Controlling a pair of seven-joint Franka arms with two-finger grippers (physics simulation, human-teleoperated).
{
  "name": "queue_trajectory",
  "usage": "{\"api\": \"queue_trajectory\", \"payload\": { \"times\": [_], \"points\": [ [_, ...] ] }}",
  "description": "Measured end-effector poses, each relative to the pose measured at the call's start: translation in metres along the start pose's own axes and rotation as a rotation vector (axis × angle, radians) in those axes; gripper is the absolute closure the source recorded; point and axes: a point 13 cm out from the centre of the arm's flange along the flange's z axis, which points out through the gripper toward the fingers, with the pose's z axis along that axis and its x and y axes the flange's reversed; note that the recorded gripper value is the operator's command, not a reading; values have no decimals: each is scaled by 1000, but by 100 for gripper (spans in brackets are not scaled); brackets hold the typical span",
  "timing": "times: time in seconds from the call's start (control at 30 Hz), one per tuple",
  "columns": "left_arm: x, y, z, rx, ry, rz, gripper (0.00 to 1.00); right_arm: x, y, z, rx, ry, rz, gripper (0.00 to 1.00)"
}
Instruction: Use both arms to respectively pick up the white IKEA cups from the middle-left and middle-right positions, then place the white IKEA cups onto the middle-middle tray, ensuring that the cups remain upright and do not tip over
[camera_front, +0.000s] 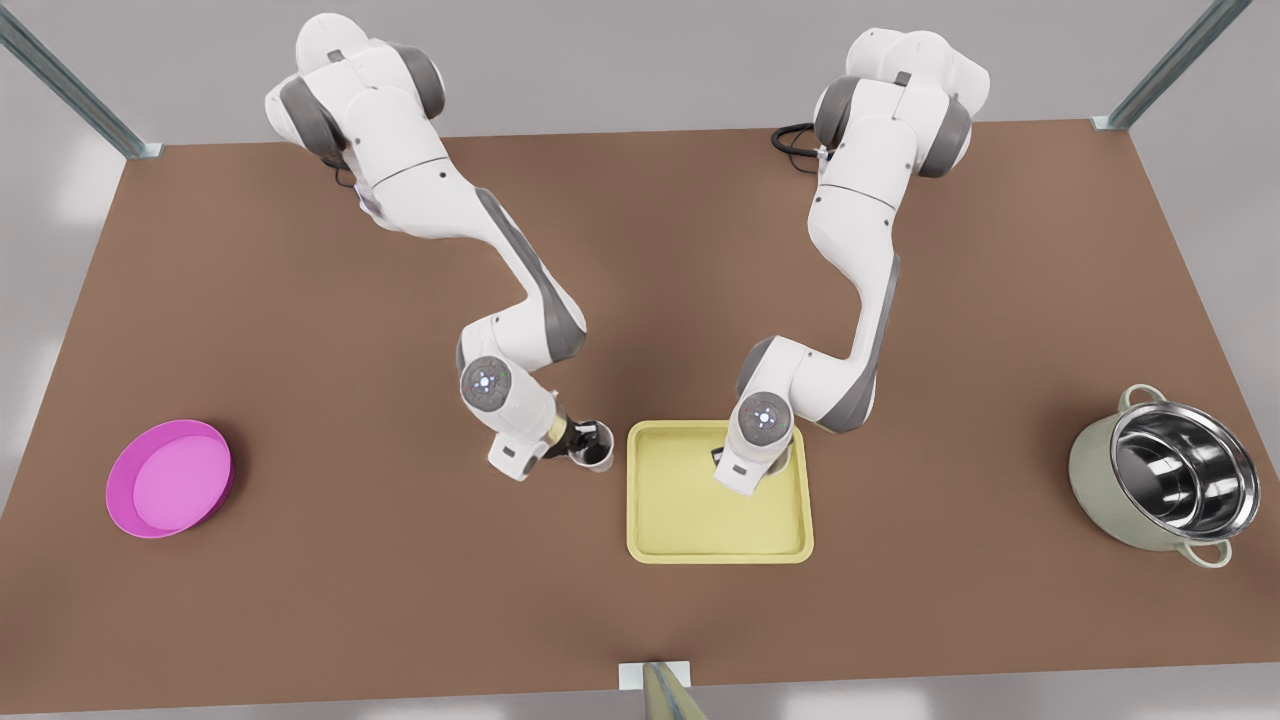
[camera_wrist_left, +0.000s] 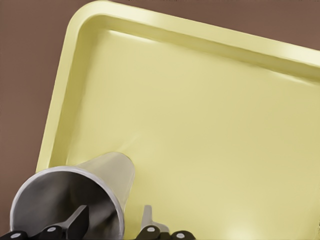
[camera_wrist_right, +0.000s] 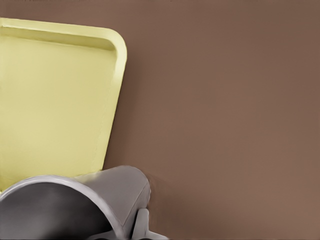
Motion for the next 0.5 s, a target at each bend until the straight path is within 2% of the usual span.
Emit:
{"api": "queue_trajectory", "payload": {
  "times": [0.33,0.4,0.5],
  "points": [
    [-5,5,-40,37,-10,-161,0,-44,49,25,35,-112,87,79],
    [-28,19,-110,89,-37,-215,0,-50,51,31,35,-123,116,79],
    [-83,141,-244,164,-44,-368,0,-56,59,44,31,-137,149,79]
  ]
}}
